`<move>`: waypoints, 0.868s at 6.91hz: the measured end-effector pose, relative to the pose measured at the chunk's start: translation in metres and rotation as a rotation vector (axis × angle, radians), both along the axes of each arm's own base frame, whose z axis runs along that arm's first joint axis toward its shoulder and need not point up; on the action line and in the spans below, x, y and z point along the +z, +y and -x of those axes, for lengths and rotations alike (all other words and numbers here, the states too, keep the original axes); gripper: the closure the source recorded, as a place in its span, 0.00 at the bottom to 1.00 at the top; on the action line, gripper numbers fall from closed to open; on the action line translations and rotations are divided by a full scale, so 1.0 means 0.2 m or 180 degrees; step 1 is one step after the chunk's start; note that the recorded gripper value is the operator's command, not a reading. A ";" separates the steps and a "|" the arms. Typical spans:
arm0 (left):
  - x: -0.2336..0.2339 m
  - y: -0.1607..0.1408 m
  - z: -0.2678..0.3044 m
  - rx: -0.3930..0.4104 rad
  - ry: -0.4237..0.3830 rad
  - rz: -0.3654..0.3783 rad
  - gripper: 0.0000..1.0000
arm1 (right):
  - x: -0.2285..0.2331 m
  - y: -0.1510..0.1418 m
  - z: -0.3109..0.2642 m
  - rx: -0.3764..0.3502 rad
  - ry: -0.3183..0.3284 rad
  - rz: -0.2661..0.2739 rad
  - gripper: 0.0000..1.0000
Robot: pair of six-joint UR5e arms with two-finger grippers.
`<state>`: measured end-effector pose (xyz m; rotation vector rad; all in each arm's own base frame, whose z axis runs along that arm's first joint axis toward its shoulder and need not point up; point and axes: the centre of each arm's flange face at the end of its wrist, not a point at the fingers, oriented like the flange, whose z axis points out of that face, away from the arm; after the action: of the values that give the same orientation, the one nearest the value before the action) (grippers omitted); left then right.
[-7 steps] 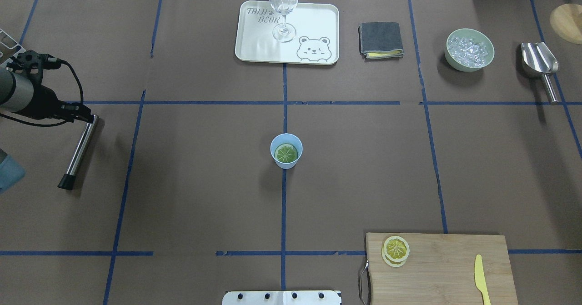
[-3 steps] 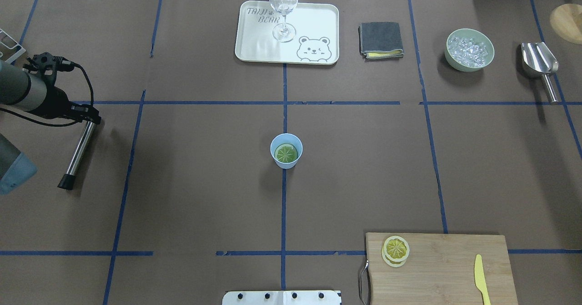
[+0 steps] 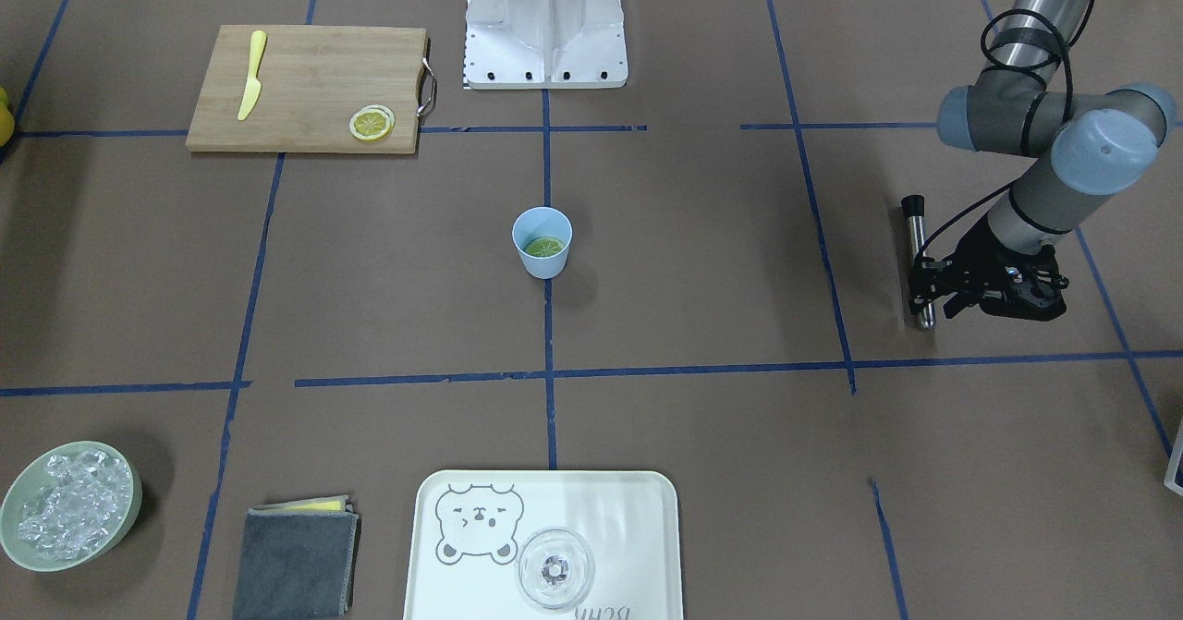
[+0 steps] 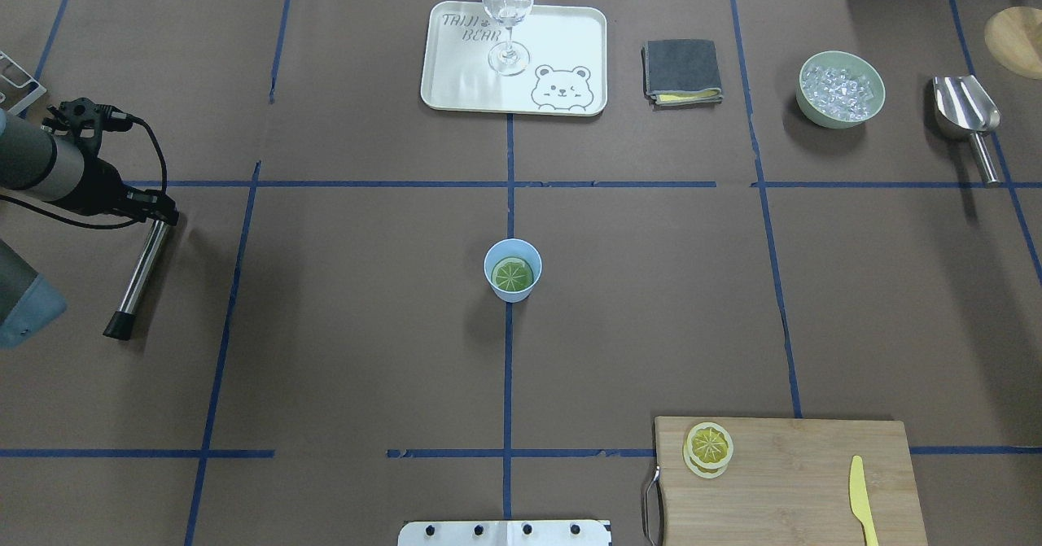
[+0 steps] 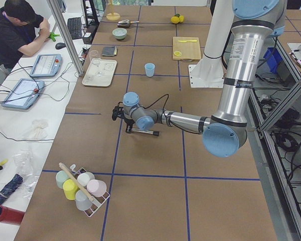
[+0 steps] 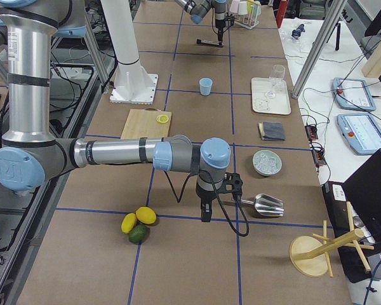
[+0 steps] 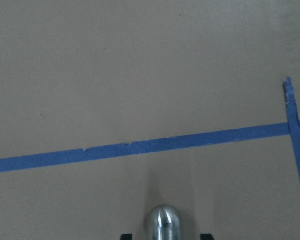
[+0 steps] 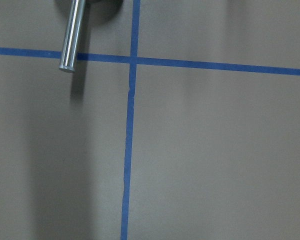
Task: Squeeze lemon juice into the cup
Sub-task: 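Close the left gripper on the top of the steel muddler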
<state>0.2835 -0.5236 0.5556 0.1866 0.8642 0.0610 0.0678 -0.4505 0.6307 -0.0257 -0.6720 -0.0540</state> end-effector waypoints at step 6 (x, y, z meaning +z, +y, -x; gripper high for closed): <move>0.00 0.03 -0.05 0.0069 -0.0005 0.0013 1.00 | 0.02 0.01 0.00 -0.0009 0.0008 0.0023 0.00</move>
<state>0.2942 -0.5169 0.5564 0.1734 0.8647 0.0798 0.0680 -0.4481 0.6349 -0.0336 -0.6697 -0.0544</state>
